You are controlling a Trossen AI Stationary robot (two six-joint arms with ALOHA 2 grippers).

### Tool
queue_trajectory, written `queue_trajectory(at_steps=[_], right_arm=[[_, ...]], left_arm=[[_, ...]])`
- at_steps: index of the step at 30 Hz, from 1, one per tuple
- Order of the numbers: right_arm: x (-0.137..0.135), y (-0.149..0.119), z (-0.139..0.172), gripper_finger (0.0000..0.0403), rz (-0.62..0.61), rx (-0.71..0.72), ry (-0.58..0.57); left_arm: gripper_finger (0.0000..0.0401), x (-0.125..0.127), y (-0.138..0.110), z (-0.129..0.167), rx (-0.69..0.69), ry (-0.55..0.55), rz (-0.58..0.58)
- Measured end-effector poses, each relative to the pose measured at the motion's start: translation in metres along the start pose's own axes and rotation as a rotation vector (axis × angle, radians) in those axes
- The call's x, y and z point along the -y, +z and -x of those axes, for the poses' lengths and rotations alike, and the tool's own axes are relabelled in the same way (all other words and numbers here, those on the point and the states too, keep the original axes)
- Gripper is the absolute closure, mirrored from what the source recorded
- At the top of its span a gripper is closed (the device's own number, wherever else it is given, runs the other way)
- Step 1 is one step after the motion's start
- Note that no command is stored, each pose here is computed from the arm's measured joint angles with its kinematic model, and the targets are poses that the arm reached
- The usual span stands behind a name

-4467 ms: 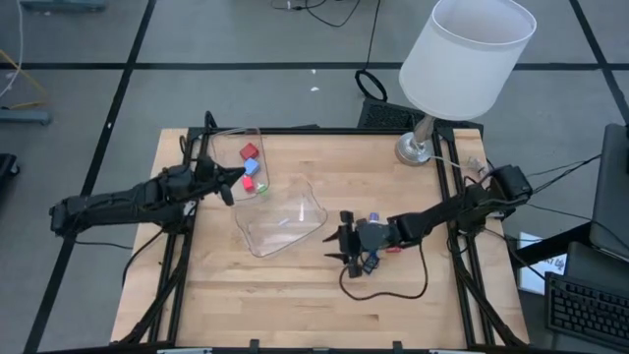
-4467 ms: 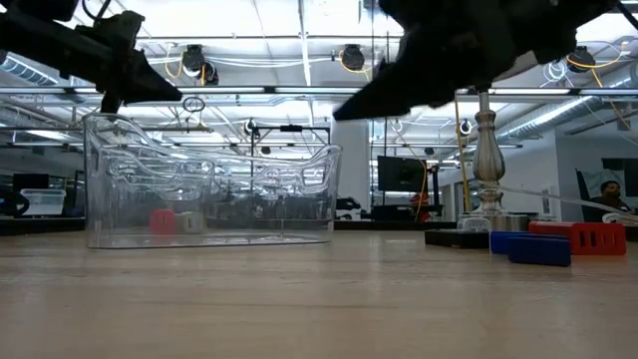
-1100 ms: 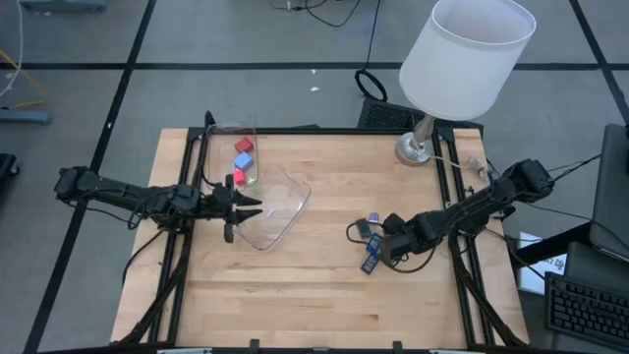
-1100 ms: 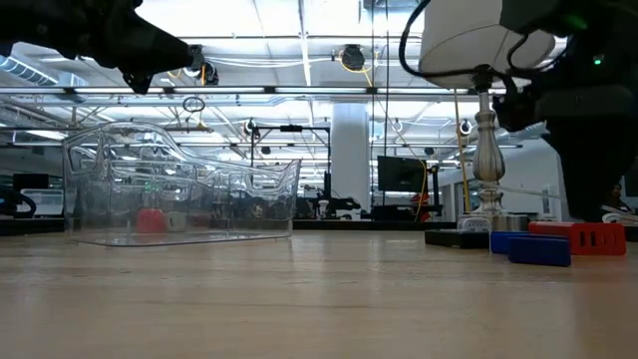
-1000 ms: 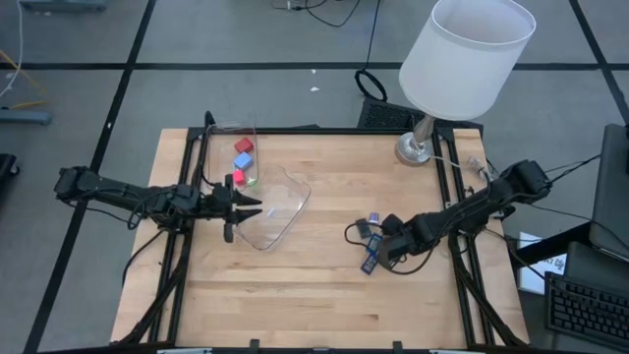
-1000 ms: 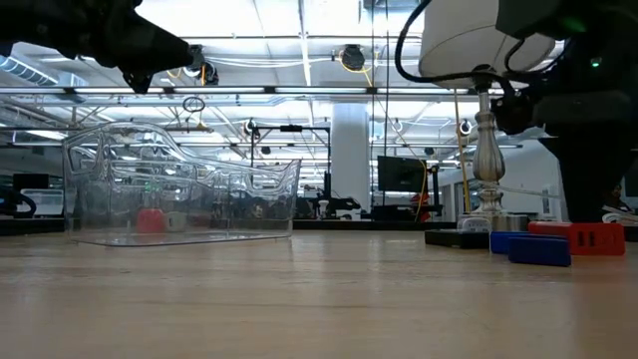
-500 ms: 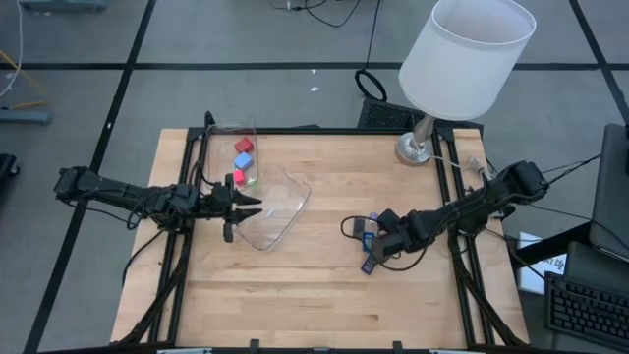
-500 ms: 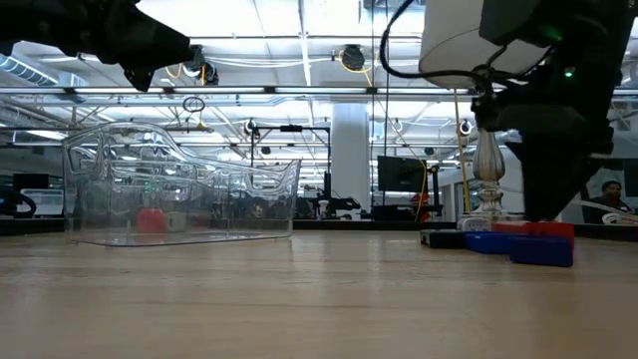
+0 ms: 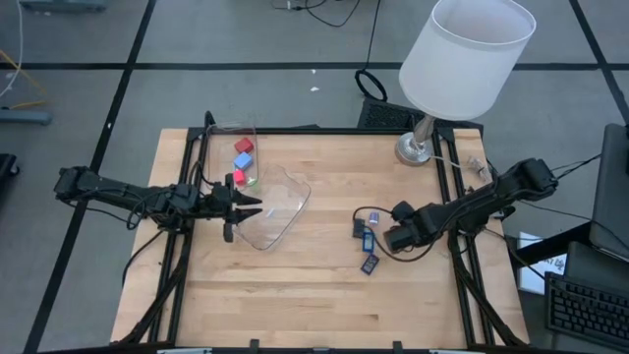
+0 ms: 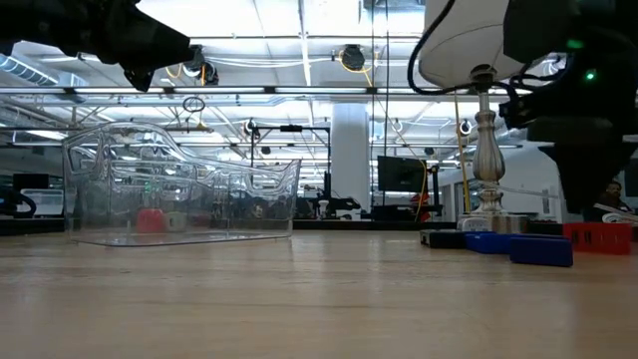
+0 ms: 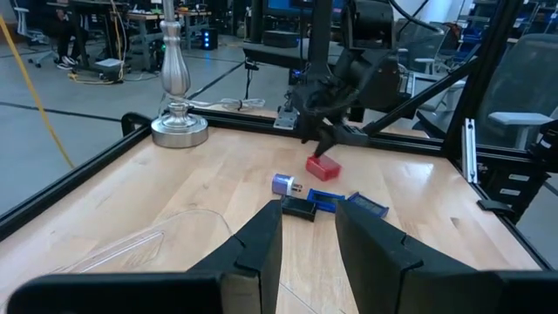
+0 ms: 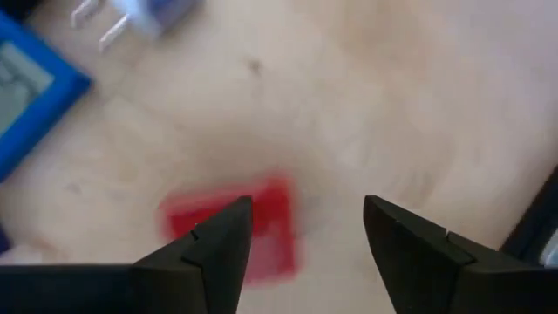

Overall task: Pick & Place Office items
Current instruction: Put the red charger adapter into the top transparent bin

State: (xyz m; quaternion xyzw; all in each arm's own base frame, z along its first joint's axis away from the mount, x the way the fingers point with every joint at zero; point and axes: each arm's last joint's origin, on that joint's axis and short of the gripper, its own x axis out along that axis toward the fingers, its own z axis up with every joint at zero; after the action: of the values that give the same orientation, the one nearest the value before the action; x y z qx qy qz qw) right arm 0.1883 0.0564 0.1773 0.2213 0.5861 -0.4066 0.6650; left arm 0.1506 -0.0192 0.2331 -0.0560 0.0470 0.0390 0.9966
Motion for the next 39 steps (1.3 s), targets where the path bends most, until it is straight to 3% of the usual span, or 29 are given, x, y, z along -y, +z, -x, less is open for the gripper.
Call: queue_trajectory(at_steps=[4, 9, 13, 18, 22, 24, 31, 39], right_arm=[[0.008, -0.003, -0.003, 0.0157, -0.027, 0.024, 0.01], [0.012, -0.009, -0.01, 0.0124, 0.052, 0.013, 0.103], [0.017, -0.013, -0.006, 0.0121, 0.126, -0.055, 0.171], [0.017, -0.01, 0.005, 0.0134, 0.214, 0.014, 0.302], [0.013, -0.012, 0.018, 0.0145, 0.371, 0.099, 0.451], [0.01, -0.016, 0.022, 0.015, 0.515, 0.123, 0.506], [0.005, -0.034, 0.022, 0.0164, 1.048, 0.241, 0.503], [0.011, -0.043, -0.01, 0.0176, 1.108, 0.184, 0.43]], left_arm=[[0.0288, 0.0, 0.0, 0.0, 0.0, 0.0, 0.005], [0.0288, 0.0, -0.001, 0.0, -0.005, 0.0, 0.005], [0.0288, 0.0, -0.001, 0.0, -0.006, -0.001, 0.005], [0.0288, 0.0, -0.001, 0.0, -0.006, -0.003, 0.004], [0.0288, 0.0, -0.001, 0.0, -0.006, -0.003, 0.004], [0.0288, 0.0, -0.001, 0.0, -0.007, -0.003, 0.003], [0.0288, 0.0, -0.001, 0.0, -0.007, -0.002, 0.002], [0.0288, 0.0, -0.001, 0.0, -0.007, -0.002, 0.002]])
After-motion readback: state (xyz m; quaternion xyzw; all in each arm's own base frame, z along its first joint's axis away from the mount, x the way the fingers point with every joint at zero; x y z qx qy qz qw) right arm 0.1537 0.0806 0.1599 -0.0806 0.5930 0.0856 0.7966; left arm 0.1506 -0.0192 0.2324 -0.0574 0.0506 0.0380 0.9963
